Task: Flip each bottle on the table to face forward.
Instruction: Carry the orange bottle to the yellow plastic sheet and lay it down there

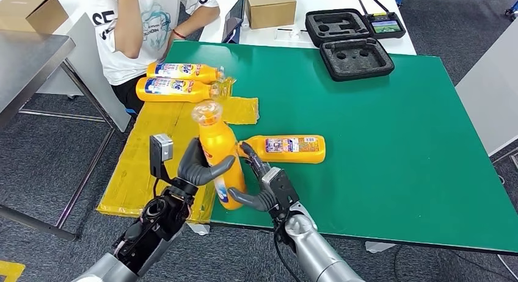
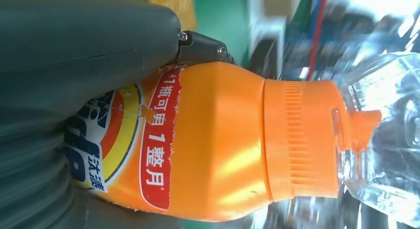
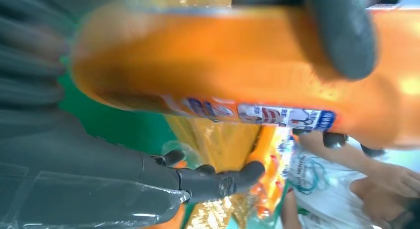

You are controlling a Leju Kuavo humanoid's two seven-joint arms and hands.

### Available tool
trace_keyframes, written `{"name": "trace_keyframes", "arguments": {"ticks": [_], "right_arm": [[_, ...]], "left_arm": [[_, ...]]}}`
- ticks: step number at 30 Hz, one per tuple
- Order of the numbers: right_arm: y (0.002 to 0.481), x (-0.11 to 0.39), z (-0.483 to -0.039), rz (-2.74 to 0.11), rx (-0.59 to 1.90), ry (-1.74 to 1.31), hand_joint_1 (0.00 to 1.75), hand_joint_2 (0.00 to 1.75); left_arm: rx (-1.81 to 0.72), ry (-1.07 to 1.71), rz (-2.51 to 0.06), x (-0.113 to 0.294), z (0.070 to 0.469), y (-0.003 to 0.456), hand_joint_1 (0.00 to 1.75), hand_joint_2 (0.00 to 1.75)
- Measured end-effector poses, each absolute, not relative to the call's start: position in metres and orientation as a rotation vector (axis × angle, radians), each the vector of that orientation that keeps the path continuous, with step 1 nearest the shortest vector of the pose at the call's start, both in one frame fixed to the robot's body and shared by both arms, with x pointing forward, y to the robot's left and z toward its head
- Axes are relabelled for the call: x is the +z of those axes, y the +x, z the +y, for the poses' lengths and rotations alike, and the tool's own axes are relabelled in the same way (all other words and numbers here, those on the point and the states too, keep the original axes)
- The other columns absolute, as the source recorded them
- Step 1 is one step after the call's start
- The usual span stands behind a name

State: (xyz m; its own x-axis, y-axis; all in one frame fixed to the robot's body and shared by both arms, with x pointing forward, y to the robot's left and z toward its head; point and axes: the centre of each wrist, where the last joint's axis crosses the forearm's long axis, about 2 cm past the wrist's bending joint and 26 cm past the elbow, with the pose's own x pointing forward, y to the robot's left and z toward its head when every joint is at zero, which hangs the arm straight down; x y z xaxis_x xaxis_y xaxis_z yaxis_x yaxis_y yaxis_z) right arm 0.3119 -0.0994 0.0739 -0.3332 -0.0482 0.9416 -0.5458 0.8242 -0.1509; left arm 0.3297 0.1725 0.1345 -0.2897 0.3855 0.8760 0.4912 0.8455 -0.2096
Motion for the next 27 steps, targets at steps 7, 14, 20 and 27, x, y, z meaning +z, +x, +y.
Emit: {"name": "trace_keyframes", "arguments": {"ticks": [7, 14, 20, 27], "right_arm": [[0.318, 0.097, -0.097, -1.964, 0.461, 0.445, 0.0, 0.0], [0.313, 0.125, -0.101, -2.156, 0.39, 0.335, 0.0, 0.0], [0.302, 0.141, -0.101, -2.25, 0.374, 0.332, 0.0, 0.0], [0.292, 0.16, -0.106, -2.35, 0.276, 0.351, 0.0, 1.31]], "left_arm": [[-0.067, -0.202, -2.183, 0.148, 0.196, 0.341, 1.75, 1.75], [-0.077, 0.398, -2.356, 0.153, 0.238, 0.342, 1.75, 1.75], [-0.299, 0.723, -2.364, 0.157, 0.26, 0.343, 1.75, 1.75], [-0.785, 0.902, -2.032, 0.149, 0.29, 0.356, 1.75, 1.75]]}}
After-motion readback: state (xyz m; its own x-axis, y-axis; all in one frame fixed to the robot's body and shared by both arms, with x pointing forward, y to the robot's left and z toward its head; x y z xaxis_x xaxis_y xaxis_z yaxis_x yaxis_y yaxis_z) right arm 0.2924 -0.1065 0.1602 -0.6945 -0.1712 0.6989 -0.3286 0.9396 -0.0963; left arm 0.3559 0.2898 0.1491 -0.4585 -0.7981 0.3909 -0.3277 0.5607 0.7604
